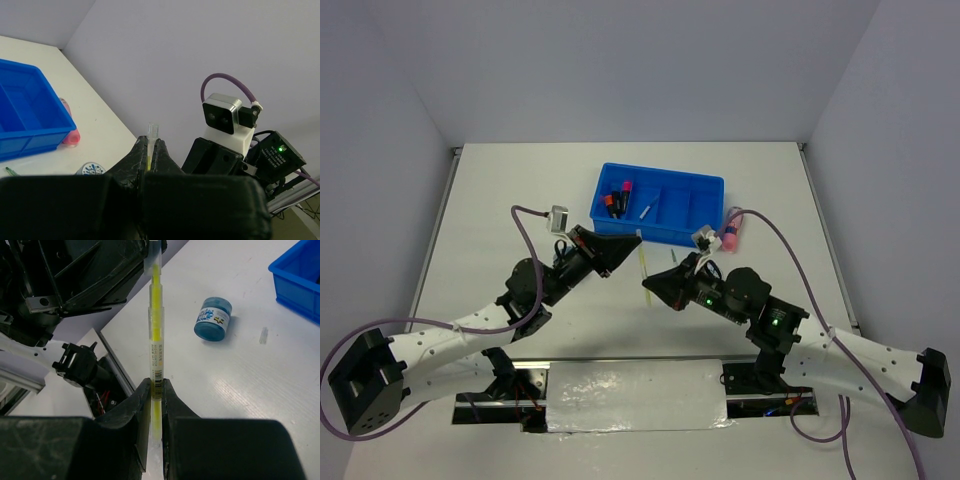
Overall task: Sort the stationery into containers
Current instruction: Close the pen cap on the pen.
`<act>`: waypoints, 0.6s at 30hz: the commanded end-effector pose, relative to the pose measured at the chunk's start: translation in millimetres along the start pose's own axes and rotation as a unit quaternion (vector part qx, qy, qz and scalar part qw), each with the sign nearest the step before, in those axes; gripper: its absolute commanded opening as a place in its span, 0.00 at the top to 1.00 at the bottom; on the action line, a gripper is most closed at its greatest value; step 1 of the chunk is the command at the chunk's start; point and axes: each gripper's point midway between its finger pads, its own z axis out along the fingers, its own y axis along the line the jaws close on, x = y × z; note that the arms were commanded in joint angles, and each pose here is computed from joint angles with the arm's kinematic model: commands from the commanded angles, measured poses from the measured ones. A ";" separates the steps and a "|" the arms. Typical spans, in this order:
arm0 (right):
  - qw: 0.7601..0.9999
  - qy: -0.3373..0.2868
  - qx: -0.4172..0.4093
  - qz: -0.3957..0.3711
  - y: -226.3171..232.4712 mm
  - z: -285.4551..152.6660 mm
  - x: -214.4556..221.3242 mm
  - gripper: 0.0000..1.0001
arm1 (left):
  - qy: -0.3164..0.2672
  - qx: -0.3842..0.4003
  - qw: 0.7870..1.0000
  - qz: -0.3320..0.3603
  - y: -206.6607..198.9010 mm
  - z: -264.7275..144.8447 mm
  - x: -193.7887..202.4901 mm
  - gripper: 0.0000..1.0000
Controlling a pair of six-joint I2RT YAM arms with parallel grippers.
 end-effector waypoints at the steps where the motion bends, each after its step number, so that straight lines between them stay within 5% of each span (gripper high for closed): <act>1: 0.998 -0.068 -0.019 -0.004 23.0 1.1 -50.3 1.00 | -0.010 0.035 0.999 -0.007 -16.7 -1.1 -6.2 1.00; 15: 0.993 -0.119 -0.002 -0.026 28.8 5.0 -89.5 1.00 | -0.001 0.026 1.000 -0.011 -13.5 -4.5 -2.8 1.00; 18: 0.989 -0.143 0.008 -0.034 22.4 10.4 -93.3 1.00 | 0.008 0.041 0.999 -0.024 -21.2 -2.6 0.1 0.93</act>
